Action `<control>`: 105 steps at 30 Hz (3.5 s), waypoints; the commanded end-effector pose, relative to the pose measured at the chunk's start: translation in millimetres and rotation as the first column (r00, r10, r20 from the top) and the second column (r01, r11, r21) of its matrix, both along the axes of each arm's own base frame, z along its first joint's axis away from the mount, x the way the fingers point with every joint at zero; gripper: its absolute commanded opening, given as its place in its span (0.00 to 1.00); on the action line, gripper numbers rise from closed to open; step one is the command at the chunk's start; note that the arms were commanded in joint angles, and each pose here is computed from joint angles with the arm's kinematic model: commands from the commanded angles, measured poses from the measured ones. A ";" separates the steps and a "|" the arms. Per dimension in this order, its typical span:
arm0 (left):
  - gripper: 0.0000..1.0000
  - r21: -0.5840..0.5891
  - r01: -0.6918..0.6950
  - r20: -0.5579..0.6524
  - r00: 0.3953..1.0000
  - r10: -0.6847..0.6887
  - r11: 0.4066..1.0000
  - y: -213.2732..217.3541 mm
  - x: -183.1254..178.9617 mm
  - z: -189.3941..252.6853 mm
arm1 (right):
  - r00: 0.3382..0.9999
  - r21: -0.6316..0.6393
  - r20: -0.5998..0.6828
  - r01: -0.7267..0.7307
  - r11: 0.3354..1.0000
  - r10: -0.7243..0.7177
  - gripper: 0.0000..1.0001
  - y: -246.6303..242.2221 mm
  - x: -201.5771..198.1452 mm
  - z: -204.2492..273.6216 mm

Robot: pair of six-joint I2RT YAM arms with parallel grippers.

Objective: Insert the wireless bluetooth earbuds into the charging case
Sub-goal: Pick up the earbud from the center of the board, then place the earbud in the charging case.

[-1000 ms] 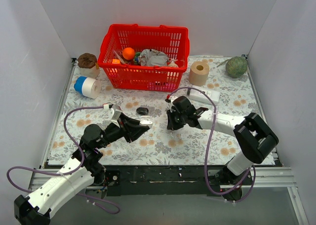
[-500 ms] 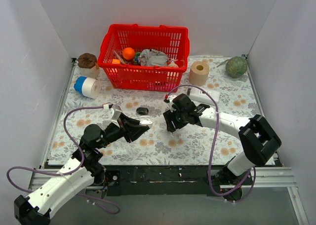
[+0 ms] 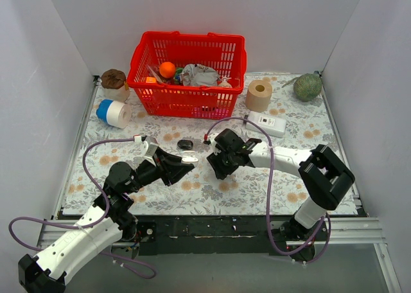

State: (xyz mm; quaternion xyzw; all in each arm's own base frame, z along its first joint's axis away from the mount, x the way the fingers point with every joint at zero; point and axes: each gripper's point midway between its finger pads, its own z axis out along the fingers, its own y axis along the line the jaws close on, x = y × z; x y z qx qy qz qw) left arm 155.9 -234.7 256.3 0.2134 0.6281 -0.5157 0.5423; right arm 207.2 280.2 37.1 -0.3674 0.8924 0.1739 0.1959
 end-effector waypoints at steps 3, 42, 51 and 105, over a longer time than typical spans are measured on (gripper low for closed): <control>0.00 -0.001 -0.001 0.014 1.000 0.001 1.000 0.9 -1.2 5.5 | 0.999 -0.030 0.027 -0.028 0.999 0.029 0.54 5.9 7.2 -1.3; 0.00 -0.003 -0.002 0.013 1.000 0.002 1.000 0.8 -0.8 7.4 | 0.999 0.038 0.042 0.027 0.999 -0.028 0.01 5.8 3.7 7.4; 0.00 -0.015 -0.039 0.020 0.999 0.039 0.999 1.7 7.3 12.7 | 0.984 0.452 0.074 0.114 0.885 -0.165 0.01 7.8 26.7 96.8; 0.00 -0.266 0.184 0.490 0.871 -0.031 0.946 -66.6 44.6 163.0 | 0.530 0.761 0.640 -0.540 0.360 -0.557 0.01 -14.7 -16.7 450.8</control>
